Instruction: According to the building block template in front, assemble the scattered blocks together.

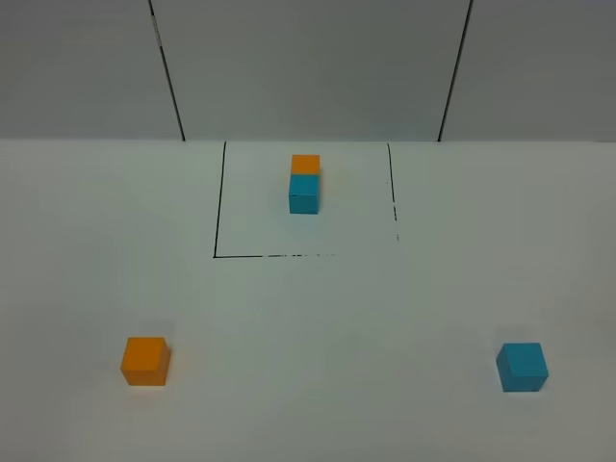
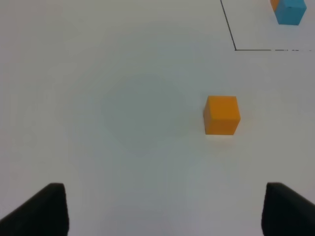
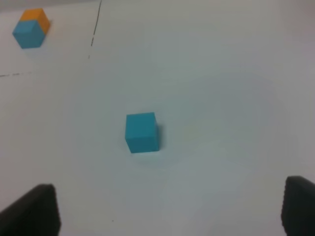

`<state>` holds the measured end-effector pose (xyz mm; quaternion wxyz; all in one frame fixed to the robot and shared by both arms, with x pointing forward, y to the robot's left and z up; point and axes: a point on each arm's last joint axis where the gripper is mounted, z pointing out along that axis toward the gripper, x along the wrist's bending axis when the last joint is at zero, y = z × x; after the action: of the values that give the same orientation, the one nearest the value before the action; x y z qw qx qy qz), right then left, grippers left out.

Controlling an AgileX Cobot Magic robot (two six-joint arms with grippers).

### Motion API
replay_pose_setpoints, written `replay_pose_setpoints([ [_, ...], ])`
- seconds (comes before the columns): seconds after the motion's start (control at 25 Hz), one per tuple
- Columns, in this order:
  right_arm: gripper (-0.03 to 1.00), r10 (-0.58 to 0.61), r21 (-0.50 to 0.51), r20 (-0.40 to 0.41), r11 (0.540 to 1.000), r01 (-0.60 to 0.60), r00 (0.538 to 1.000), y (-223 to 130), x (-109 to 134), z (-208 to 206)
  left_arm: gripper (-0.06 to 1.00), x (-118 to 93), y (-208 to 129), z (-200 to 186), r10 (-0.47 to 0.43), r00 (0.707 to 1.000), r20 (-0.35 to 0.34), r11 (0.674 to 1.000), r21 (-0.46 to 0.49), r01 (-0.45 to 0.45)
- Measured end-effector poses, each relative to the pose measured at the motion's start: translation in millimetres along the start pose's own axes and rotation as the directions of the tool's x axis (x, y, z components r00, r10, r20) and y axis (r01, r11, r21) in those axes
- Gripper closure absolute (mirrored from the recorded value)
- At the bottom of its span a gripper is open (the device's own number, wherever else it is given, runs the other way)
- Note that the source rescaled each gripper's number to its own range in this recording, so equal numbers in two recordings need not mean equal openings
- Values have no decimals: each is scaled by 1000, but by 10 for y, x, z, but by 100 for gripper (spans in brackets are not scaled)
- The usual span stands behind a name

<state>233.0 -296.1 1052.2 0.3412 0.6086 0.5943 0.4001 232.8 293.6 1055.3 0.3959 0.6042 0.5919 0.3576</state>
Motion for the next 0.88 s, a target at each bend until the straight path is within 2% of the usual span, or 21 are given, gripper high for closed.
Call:
replay_pose_setpoints([
  [0.72,17,0,0,0,1000,0,1000,0,0,0,27,0,7,3,0,1000,0,1000,-4,0],
  [0.88,17,0,0,0,1000,0,1000,0,0,0,27,1,159,37,-6,1000,2,1000,3,6],
])
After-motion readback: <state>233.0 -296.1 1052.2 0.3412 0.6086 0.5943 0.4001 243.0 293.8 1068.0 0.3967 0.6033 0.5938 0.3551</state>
